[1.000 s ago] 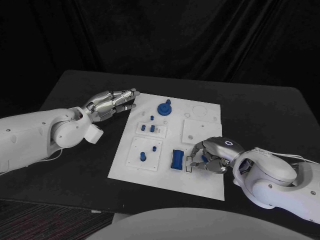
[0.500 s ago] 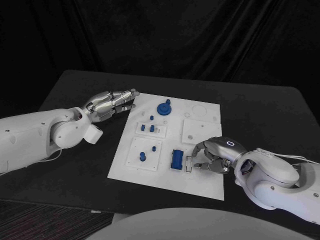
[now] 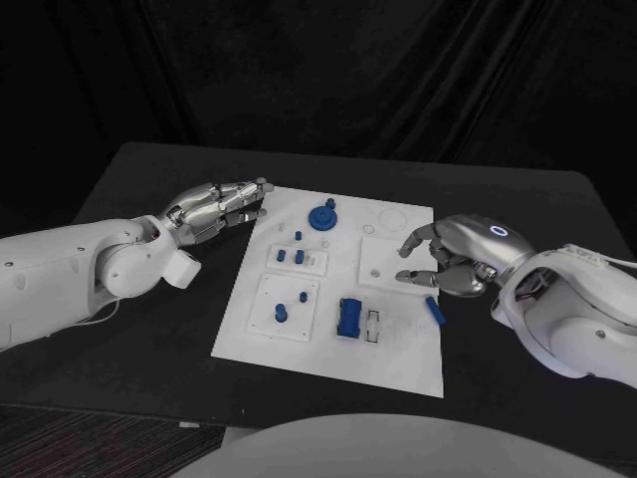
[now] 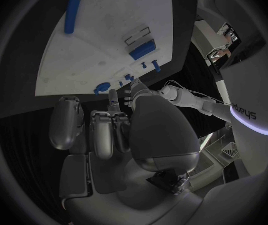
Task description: Assemble the parts on the task board
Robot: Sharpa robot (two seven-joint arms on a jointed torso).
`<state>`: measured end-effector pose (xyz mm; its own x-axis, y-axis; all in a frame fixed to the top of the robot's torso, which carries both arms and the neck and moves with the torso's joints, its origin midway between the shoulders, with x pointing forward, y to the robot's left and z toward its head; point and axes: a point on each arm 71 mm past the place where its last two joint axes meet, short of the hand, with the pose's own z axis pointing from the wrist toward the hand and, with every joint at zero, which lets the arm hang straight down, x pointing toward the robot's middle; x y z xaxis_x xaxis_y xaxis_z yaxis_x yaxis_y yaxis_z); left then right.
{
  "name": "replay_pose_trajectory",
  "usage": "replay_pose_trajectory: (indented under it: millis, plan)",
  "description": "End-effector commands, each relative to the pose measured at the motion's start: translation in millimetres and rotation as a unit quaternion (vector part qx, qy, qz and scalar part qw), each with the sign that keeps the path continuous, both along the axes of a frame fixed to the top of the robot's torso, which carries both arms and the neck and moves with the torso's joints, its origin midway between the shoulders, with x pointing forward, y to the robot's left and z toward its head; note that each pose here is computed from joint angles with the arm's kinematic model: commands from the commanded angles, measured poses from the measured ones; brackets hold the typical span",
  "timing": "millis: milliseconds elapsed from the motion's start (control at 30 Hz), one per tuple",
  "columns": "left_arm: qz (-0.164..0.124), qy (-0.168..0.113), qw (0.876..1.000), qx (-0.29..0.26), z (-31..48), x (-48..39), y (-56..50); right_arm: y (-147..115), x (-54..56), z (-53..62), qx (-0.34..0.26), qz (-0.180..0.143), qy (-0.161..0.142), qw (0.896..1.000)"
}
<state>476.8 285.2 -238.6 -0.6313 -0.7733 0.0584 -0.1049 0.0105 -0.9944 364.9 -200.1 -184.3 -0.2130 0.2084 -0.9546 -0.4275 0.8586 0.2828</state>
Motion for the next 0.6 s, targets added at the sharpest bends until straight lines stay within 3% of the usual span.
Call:
replay_pose_trajectory:
  millis: [33,133,400,600]
  plan:
    - [-0.001,-0.002,1.000,-0.008,0.5,0.1,-2.0,-12,5.1,1.8,-0.008,-0.051,0.050,0.997]
    - [0.000,-0.002,1.000,-0.007,0.4,0.0,-1.8,-19,9.0,1.9,-0.034,-0.067,0.071,0.995]
    - [0.001,-0.002,1.000,-0.007,0.5,-0.1,-1.2,-36,18.9,-10.8,-0.115,-0.097,0.128,0.980]
    - [0.001,-0.002,1.000,-0.007,0.5,-0.1,-0.8,-41,18.4,-12.9,-0.163,-0.104,0.115,0.974]
